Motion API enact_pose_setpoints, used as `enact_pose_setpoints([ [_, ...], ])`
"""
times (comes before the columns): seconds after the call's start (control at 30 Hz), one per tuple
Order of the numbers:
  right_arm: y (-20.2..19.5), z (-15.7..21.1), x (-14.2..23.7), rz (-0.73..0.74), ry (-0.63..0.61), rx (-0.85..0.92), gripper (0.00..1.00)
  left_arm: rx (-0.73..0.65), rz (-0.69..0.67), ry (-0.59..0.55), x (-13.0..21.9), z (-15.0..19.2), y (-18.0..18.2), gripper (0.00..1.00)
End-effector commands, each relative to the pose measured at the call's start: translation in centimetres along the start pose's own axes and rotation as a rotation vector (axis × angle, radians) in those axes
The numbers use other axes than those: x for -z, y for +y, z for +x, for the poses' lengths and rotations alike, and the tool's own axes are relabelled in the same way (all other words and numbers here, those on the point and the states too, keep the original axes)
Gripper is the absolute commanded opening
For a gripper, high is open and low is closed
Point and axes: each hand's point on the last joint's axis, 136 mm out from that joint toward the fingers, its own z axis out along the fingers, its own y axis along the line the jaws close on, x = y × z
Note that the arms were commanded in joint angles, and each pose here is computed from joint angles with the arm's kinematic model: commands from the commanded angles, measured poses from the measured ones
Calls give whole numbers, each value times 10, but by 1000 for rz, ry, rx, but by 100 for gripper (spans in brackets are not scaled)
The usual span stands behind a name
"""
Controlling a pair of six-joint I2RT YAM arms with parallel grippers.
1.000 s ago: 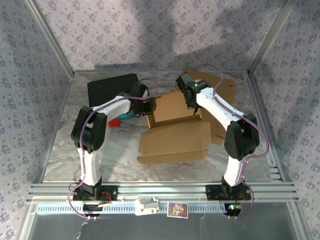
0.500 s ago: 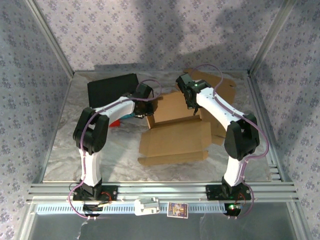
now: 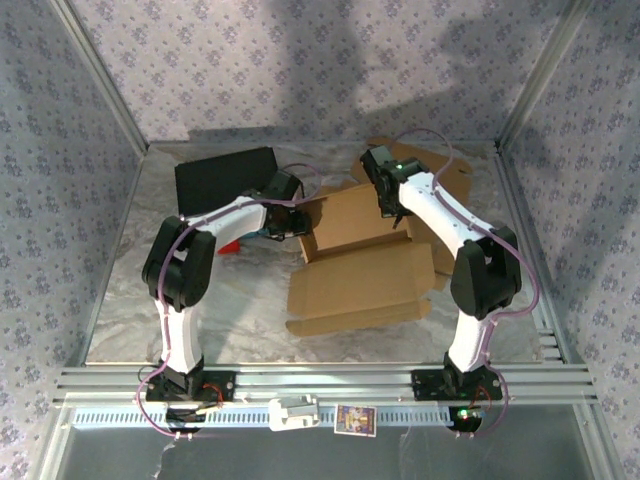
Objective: Fold the paper box
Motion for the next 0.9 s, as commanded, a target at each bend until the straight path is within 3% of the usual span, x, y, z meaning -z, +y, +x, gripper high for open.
enact_pose_setpoints([
  [0.0, 19, 1, 0, -78, 27, -20, 0, -48, 181, -37, 27, -7, -41, 49],
  [0.2, 22, 1, 1, -84, 25, -21, 0, -70, 152, -28, 34, -11, -44, 48],
  [0.3, 21, 1, 0, -81, 29, -19, 0, -74, 91, -20, 37, -13, -38, 30],
  [0.43, 19, 1, -1, -80, 34, -22, 0, -77, 60, -41, 43, -15, -35, 40],
  [0.87, 17, 7, -8, -91, 57, -52, 0, -92, -6, -50, 63, -15, -26, 52],
])
